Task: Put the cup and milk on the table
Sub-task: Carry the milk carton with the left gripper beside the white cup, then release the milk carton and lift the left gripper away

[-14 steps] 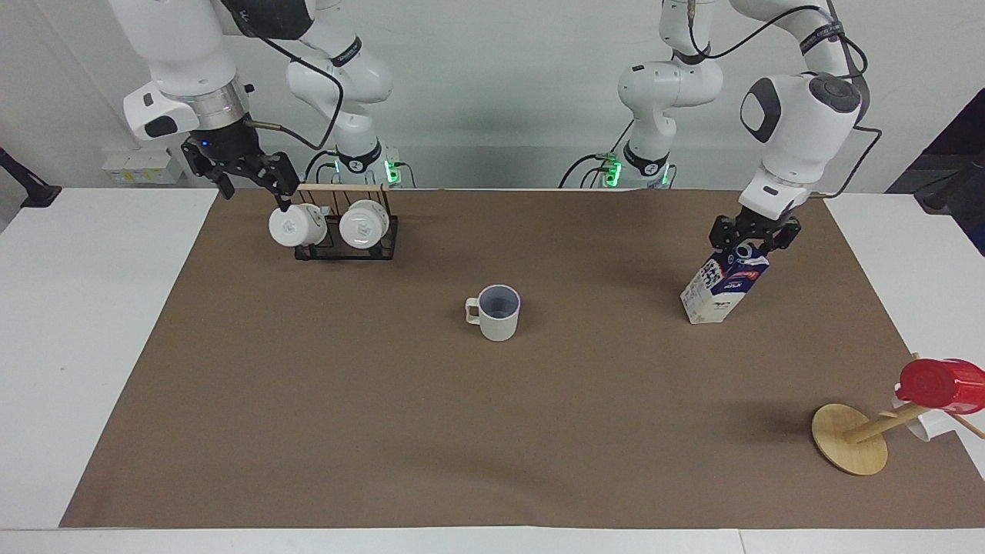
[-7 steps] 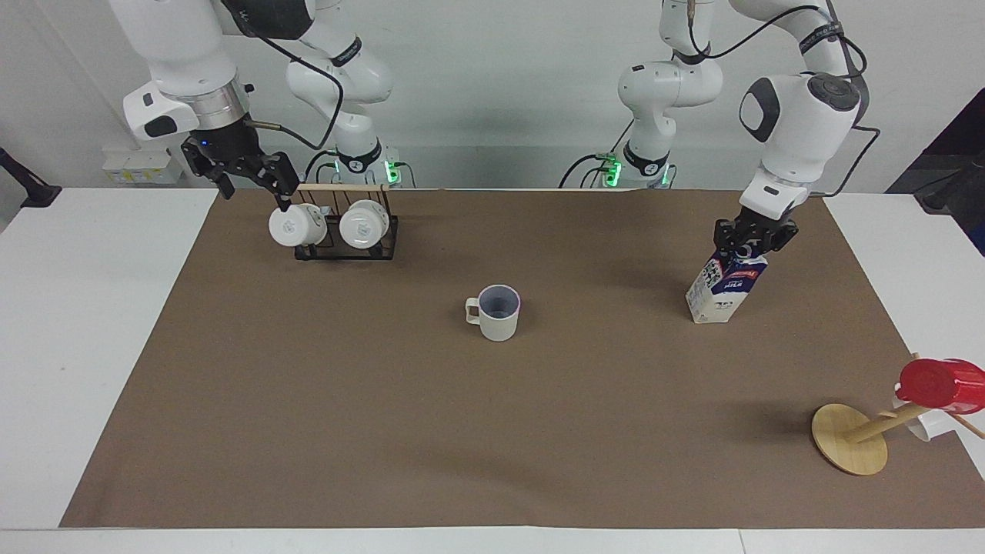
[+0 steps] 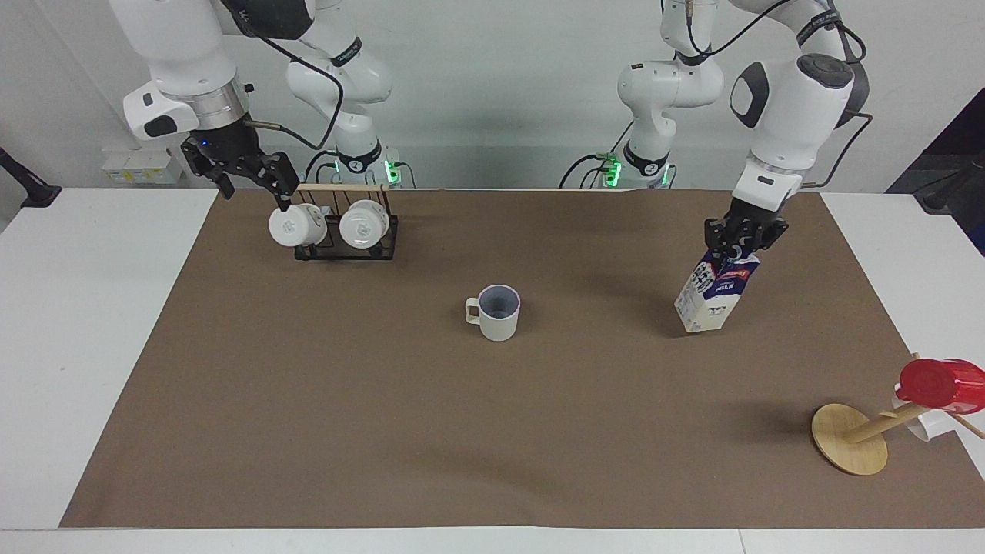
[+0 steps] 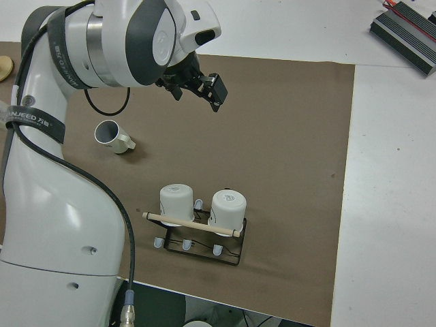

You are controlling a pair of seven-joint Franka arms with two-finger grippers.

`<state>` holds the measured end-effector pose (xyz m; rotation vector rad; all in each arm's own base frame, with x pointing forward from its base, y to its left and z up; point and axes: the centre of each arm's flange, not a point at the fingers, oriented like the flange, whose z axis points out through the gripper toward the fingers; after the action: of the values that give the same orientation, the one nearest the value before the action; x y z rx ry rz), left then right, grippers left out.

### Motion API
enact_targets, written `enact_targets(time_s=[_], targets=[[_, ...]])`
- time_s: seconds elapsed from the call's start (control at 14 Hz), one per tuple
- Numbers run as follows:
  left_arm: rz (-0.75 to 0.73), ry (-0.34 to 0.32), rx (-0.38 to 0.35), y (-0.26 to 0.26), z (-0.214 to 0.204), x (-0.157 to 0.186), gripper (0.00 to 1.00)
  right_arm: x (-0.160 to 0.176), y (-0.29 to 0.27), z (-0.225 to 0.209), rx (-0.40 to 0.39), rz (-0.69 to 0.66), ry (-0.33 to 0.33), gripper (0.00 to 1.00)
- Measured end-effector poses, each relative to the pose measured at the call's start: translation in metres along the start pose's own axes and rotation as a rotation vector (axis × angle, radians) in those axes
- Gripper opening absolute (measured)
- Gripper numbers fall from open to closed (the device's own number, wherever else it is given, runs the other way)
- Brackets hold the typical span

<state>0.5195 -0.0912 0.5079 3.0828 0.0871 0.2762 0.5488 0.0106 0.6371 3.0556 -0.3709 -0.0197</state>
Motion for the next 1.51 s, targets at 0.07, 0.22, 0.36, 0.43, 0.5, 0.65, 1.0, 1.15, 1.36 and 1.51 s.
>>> enact_targets(time_s=[0.07,0.22,0.36,0.43,0.5,0.65,1.0,1.15,1.36,1.51], targets=[[-0.015,0.004,-0.011,0.025,-0.002,0.000,0.43,0.000,0.000,0.000,0.000,0.000,0.000,1.00],[-0.038,0.006,-0.032,0.075,-0.004,-0.006,0.43,0.000,0.000,0.000,0.000,0.000,0.000,1.00],[-0.044,0.002,-0.049,0.118,-0.006,-0.019,0.42,0.000,0.000,0.000,0.000,0.000,0.000,1.00],[-0.038,-0.002,-0.055,0.135,-0.006,-0.026,0.42,0.000,0.000,0.000,0.000,0.000,0.000,1.00],[-0.026,-0.009,-0.056,0.147,-0.003,-0.032,0.42,0.000,0.000,0.000,0.000,0.000,0.000,1.00],[0.002,-0.030,-0.053,0.163,0.007,-0.039,0.42,0.000,0.000,0.000,0.000,0.000,0.000,1.00],[0.000,-0.068,-0.039,0.175,0.049,-0.037,0.42,0.000,0.000,0.000,0.000,0.000,0.000,1.00],[-0.005,-0.075,-0.036,0.177,0.057,-0.037,0.43,0.000,0.000,0.000,0.000,0.000,0.000,1.00],[-0.009,-0.075,-0.036,0.178,0.057,-0.037,0.45,0.000,0.000,0.000,0.000,0.000,0.000,1.00],[-0.008,-0.075,-0.036,0.179,0.057,-0.037,0.65,0.000,0.000,0.000,0.000,0.000,0.000,1.00]])
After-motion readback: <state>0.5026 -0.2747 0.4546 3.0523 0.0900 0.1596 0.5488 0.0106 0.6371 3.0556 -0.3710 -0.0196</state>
